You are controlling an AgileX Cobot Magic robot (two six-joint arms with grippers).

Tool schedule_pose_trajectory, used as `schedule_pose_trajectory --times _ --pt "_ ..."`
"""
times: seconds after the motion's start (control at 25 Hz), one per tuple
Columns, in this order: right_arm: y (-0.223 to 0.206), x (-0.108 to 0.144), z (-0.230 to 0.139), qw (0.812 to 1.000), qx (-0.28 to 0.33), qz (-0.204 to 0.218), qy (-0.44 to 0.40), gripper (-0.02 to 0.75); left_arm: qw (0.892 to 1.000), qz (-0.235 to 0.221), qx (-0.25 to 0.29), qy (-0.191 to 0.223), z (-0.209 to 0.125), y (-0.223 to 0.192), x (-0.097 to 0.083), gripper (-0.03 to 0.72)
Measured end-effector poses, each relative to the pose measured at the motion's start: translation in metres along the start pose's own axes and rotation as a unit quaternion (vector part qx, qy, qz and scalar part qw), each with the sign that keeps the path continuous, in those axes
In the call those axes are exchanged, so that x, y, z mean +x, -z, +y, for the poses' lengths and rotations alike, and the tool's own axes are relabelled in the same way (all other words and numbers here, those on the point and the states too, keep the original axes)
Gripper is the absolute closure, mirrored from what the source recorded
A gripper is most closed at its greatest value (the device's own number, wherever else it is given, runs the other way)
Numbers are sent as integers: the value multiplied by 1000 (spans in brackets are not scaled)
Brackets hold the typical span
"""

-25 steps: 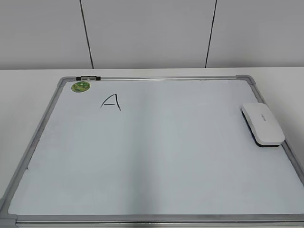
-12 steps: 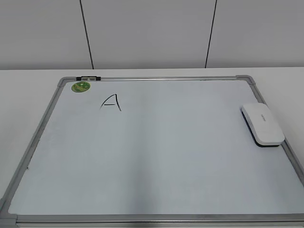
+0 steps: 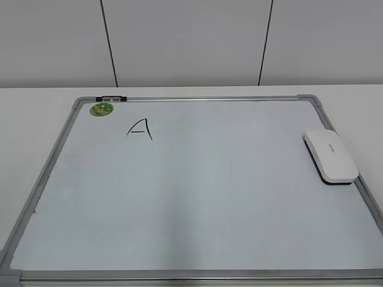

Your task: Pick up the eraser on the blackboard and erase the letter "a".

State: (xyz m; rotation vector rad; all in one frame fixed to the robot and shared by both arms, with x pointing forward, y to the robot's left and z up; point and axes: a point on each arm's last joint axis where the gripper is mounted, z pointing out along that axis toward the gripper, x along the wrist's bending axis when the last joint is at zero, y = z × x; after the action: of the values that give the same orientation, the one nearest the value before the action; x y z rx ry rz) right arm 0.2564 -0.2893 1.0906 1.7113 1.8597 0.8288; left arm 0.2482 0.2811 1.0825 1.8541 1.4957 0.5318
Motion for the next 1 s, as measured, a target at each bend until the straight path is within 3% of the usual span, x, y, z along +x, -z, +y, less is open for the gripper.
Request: schedule_pose_trajectory --times 0.28,0.68,1.0 --pt "-35 -5 -27 998 66 -10 -2 244 999 0 43 16 -18 -22 4 245" --pt "-47 -8 -26 999 36 -22 1 147 999 45 12 3 -13 -24 13 245" --pt "-47 -9 -25 999 31 -24 2 152 998 57 -10 0 -12 -32 17 244"
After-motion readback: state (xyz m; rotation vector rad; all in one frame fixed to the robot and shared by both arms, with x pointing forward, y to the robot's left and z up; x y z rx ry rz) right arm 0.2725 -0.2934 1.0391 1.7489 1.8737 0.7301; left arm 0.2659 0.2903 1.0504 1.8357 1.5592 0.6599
